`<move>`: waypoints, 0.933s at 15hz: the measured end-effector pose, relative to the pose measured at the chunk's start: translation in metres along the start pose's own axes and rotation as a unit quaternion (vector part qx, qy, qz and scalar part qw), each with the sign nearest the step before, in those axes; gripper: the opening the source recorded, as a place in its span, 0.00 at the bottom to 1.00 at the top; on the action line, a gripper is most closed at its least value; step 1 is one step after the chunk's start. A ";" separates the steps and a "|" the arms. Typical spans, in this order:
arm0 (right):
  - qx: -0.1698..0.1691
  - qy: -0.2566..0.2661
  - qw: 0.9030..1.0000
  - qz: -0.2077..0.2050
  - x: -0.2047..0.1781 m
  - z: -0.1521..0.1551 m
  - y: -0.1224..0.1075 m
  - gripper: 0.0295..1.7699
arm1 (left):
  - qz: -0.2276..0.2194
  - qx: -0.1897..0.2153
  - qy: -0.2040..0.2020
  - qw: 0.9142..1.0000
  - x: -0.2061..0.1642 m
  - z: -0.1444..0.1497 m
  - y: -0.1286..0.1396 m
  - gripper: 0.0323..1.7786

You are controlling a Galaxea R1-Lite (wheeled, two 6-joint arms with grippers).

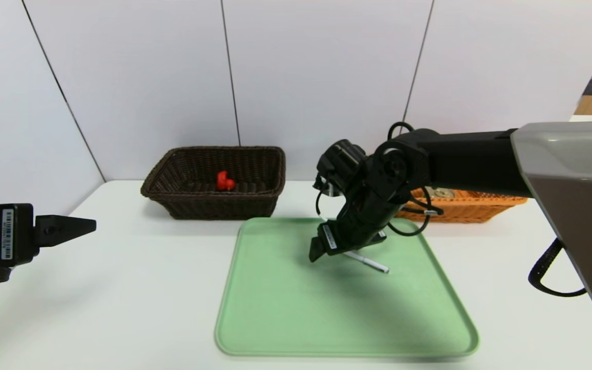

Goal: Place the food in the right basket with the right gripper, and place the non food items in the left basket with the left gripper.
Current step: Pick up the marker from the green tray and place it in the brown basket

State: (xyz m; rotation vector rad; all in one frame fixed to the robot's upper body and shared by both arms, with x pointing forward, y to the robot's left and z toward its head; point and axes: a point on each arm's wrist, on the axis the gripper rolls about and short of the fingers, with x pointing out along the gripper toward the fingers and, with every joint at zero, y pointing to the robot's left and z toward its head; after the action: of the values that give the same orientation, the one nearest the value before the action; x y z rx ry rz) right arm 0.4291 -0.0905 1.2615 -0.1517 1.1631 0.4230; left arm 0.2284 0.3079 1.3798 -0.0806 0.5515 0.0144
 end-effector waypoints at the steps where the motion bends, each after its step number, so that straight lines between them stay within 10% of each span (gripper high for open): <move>1: 0.004 0.000 1.000 0.000 0.000 0.000 0.000 0.96 | 0.000 0.000 0.001 1.000 0.000 0.000 0.000 0.95; 10: -0.095 0.042 0.994 -0.024 -0.004 -0.006 -0.019 0.96 | -0.001 0.001 0.000 1.000 -0.002 -0.003 0.001 0.95; 14: -0.065 0.030 0.997 -0.017 -0.007 -0.003 -0.009 0.96 | -0.001 0.001 -0.001 1.000 -0.003 -0.005 0.001 0.95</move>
State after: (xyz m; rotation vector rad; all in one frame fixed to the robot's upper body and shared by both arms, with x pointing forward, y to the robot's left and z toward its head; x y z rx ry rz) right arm 0.4279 -0.1016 1.2652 -0.2979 1.1916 0.4667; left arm 0.2229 0.3090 1.3776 -0.0788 0.5501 0.0129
